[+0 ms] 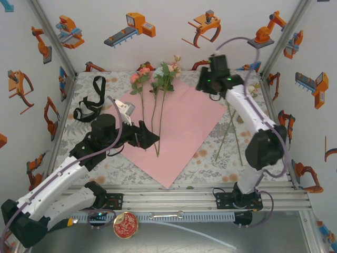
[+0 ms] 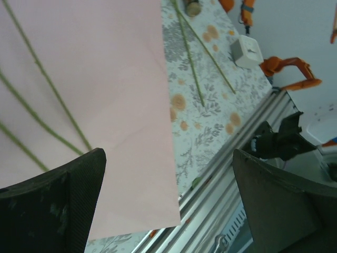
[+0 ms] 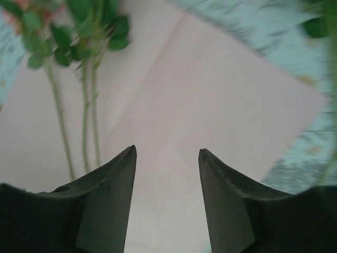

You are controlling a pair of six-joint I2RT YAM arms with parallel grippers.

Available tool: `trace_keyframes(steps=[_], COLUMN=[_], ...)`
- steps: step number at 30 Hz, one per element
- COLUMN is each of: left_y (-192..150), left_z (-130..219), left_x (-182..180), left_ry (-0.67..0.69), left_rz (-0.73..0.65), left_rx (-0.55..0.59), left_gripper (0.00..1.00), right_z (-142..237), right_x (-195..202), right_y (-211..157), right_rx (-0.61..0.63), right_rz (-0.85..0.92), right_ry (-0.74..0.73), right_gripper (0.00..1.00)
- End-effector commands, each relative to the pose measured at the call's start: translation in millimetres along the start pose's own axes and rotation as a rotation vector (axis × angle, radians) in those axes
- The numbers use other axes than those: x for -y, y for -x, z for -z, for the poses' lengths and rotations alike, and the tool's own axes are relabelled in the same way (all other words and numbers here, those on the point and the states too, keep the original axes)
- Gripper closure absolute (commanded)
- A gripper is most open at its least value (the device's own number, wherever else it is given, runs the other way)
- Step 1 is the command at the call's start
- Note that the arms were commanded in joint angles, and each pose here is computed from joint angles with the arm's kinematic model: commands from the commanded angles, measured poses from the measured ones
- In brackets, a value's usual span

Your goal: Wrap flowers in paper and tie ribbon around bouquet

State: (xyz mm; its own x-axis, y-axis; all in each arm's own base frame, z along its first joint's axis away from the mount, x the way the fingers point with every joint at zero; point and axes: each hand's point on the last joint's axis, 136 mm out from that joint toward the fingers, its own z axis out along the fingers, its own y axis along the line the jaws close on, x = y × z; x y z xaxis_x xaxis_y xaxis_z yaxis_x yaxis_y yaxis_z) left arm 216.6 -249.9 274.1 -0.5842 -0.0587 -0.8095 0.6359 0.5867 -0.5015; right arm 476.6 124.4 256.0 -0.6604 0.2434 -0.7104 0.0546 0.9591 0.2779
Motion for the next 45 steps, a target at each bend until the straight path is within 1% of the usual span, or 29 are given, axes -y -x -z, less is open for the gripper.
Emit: trace_keyframes(steps=[1, 4, 6, 9, 12, 18, 23, 32, 34, 37, 39, 40, 43, 45], left_y=[4.8, -0.2, -3.1, -5.3, -5.7, -5.3, -6.3, -5.9, -5.0, -5.5, -5.0, -4.6, -1.5, 2.3], left_z=[-8.6, -16.8, -20.7, -23.8, -23.8, -20.4, -17.9, -15.5, -14.4, -13.3, -11.1, -10.2, -5.2, -0.4], left_x=[35.6, 41.4, 41.4, 37.7, 33.1, 26.7, 21.9, 18.3, 18.5, 18.1, 18.1, 17.7, 13.5, 5.9], left_ry=[-0.171, -0.184, -0.178, -0.157, -0.126, -0.082, -0.055, -0.029, -0.029, -0.026, -0.023, -0.020, 0.012, 0.061], left_rz=[-0.030, -0.040, -0.039, -0.041, -0.048, -0.055, -0.057, -0.072, -0.074, -0.074, -0.073, -0.074, -0.076, -0.074], left_rx=[-0.018, -0.048, -0.059, -0.070, -0.074, -0.072, -0.064, -0.066, -0.061, -0.062, -0.058, -0.054, -0.035, -0.013], left_gripper=[0.03, 0.03, 0.03, 0.03, 0.03, 0.03, 0.03, 0.03, 0.03, 0.03, 0.03, 0.03, 0.03, 0.03], right_z=[-18.0, -28.5, -41.6, -67.1, -95.3, -133.1, -144.3, -145.4, -144.5, -142.9, -137.3, -132.7, -108.8, -82.9], right_x=[97.9, 157.7, 170.4, 171.5, 167.6, 184.5, 183.5, 193.6, 196.1, 196.7, 192.6, 188.2, 167.3, 149.2], right_y=[-20.1, -34.8, -44.2, -54.3, -66.3, -77.8, -87.0, -112.1, -112.7, -108.2, -96.2, -87.8, -51.0, -23.5], right_rx=[-0.036, -0.091, -0.141, -0.215, -0.309, -0.411, -0.462, -0.561, -0.567, -0.556, -0.524, -0.497, -0.362, -0.250], right_rz=[-0.007, -0.056, -0.028, 0.086, 0.157, 0.196, 0.182, 0.182, 0.189, 0.201, 0.205, 0.202, 0.165, 0.106], right_ry=[-0.246, -0.343, -0.331, -0.293, -0.233, -0.282, -0.262, -0.293, -0.306, -0.316, -0.308, -0.297, -0.243, -0.196], right_gripper=[0.51, 0.51, 0.53, 0.57, 0.61, 0.61, 0.64, 0.77, 0.80, 0.94, 1.00, 1.00, 1.00, 1.00])
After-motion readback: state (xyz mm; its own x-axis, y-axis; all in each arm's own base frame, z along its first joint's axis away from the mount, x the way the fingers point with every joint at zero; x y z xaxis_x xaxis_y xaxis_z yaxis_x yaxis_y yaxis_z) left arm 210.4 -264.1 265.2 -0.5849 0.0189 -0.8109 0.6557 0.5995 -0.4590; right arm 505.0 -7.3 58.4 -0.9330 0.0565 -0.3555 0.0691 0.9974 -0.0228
